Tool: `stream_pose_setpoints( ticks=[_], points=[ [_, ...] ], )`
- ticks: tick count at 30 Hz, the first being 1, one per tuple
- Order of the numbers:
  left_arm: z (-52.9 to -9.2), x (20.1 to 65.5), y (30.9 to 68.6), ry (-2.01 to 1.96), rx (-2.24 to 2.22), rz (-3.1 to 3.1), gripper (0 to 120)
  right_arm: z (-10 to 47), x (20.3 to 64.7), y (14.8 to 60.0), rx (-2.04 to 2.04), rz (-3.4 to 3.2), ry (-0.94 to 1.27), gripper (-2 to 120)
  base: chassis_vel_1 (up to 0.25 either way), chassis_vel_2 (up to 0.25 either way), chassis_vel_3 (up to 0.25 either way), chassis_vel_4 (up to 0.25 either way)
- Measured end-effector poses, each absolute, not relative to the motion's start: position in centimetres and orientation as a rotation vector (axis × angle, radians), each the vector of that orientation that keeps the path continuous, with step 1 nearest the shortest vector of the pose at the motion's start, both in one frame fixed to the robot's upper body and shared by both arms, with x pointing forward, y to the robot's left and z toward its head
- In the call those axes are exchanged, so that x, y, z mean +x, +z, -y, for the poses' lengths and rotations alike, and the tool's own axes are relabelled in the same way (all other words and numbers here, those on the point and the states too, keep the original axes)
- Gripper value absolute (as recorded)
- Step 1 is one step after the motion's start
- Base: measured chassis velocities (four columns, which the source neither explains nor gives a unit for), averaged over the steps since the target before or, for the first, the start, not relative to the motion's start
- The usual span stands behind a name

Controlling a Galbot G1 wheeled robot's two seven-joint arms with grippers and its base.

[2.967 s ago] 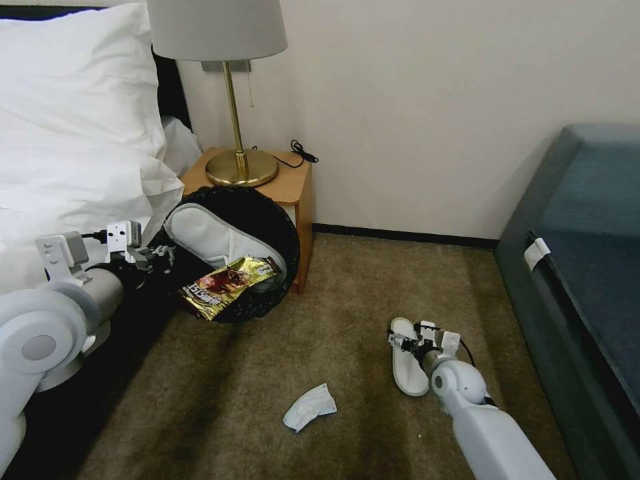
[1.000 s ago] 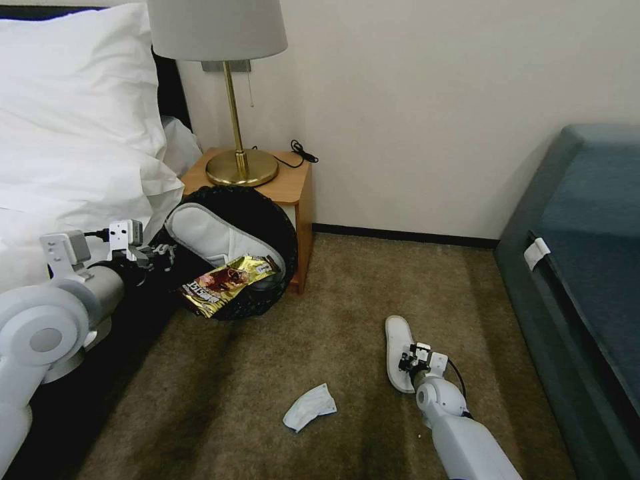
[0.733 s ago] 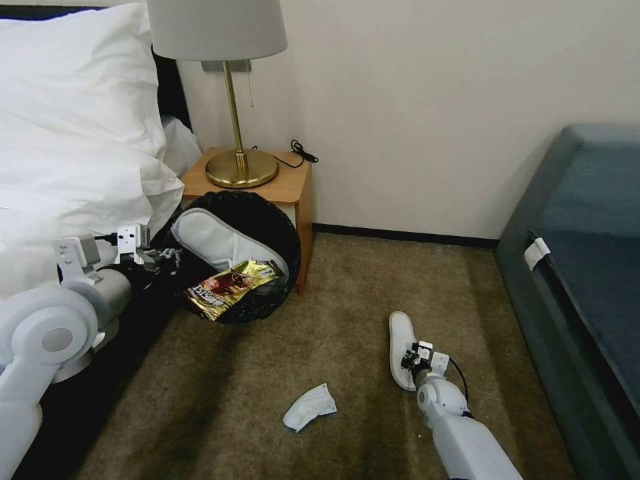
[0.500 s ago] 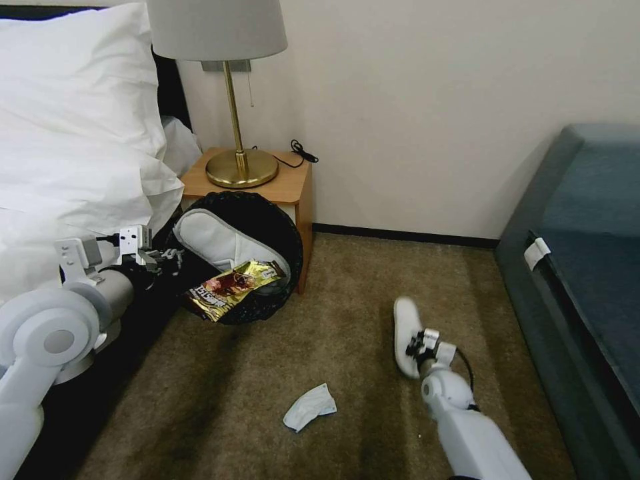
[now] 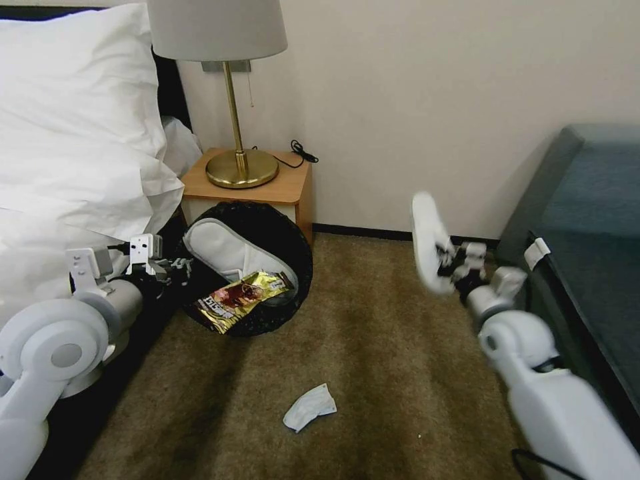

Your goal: Pick up the trash bin, then pick up the garbage on the floor and place it into the trash bin.

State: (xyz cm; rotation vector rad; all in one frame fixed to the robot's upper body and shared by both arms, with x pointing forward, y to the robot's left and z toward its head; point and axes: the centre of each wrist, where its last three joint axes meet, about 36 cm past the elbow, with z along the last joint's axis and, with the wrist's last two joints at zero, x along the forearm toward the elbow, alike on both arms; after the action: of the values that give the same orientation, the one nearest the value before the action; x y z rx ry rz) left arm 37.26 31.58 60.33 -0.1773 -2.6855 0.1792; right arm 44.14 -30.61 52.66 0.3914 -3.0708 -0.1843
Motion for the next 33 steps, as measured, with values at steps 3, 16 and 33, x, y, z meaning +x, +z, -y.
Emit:
stream_pose_setpoints(
  ticks=[3,16,33],
  points=[
    [-31.3,37.4,60.3,0.182,-0.183,2.685,3,29.9,43.7,55.4,0.553,3.108,-0.198,0,0.000,0.000,0.000,0.000],
    [-30.2,37.1,60.2,0.218,-0.230,2.615,3,20.8,42.8,62.0,1.185,3.019,-0.239,0,0.000,0.000,0.000,0.000],
    [-30.4,37.1,60.3,0.197,-0.211,2.600,3,14.7,39.6,58.6,1.430,2.765,-0.194,0,0.000,0.000,0.000,0.000]
  ],
)
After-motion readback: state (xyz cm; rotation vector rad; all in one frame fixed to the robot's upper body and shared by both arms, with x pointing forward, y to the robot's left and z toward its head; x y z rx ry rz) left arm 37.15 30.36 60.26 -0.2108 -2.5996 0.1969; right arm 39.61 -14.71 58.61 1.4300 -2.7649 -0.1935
